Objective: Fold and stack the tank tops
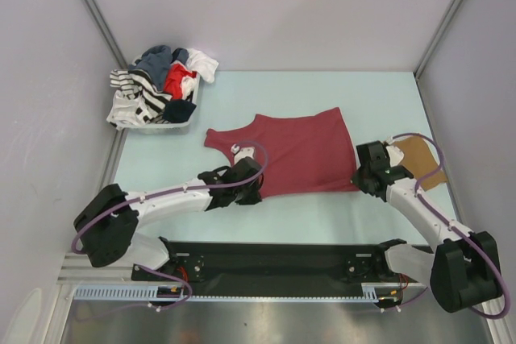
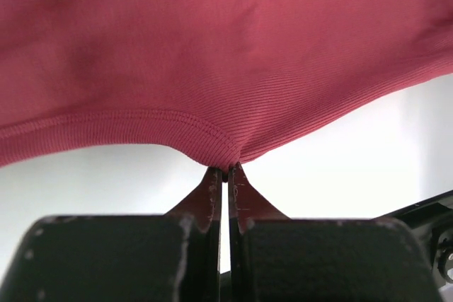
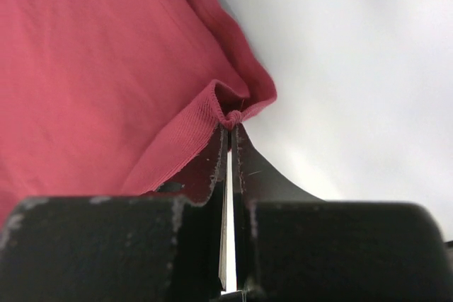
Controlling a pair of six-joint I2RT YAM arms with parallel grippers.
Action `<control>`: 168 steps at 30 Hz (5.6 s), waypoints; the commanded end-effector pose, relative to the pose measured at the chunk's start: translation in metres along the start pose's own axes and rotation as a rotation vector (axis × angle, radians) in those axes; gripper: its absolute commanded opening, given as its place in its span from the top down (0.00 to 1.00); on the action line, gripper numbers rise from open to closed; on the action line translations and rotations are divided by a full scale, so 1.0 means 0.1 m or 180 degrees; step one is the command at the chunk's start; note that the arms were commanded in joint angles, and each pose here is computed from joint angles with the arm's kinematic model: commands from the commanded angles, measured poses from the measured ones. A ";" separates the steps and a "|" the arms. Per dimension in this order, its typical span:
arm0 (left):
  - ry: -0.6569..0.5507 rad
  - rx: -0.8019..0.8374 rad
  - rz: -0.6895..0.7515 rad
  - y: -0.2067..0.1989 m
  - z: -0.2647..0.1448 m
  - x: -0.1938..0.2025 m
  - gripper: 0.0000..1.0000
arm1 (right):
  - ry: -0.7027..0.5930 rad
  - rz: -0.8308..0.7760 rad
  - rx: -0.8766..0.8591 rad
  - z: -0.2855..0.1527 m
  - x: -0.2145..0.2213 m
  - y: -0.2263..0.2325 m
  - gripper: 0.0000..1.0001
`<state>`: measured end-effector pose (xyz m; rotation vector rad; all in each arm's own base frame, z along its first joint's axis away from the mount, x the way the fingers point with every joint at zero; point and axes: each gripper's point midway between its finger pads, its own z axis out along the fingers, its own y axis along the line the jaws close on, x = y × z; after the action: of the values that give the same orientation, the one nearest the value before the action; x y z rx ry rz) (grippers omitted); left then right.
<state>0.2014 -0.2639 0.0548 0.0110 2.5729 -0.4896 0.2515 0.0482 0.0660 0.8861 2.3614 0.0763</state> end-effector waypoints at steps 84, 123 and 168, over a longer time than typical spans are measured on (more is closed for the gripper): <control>-0.0775 -0.1168 0.0390 0.59 0.04 -1.75 0.19 | -0.0431 -0.0198 -0.0100 0.62 -1.14 0.76 0.25; -0.1278 0.0310 -0.1003 0.95 -0.42 -0.35 0.14 | -0.0312 0.0286 -0.0464 0.53 -0.33 0.18 0.53; -0.0581 -0.0300 -0.0512 1.10 -0.31 -0.50 1.00 | -0.0260 0.0241 -0.0542 0.54 -0.33 0.19 0.54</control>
<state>0.2348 -0.1358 0.0537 -0.3082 2.4323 -0.2287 0.3065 0.0360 0.0362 0.9000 2.2422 0.2522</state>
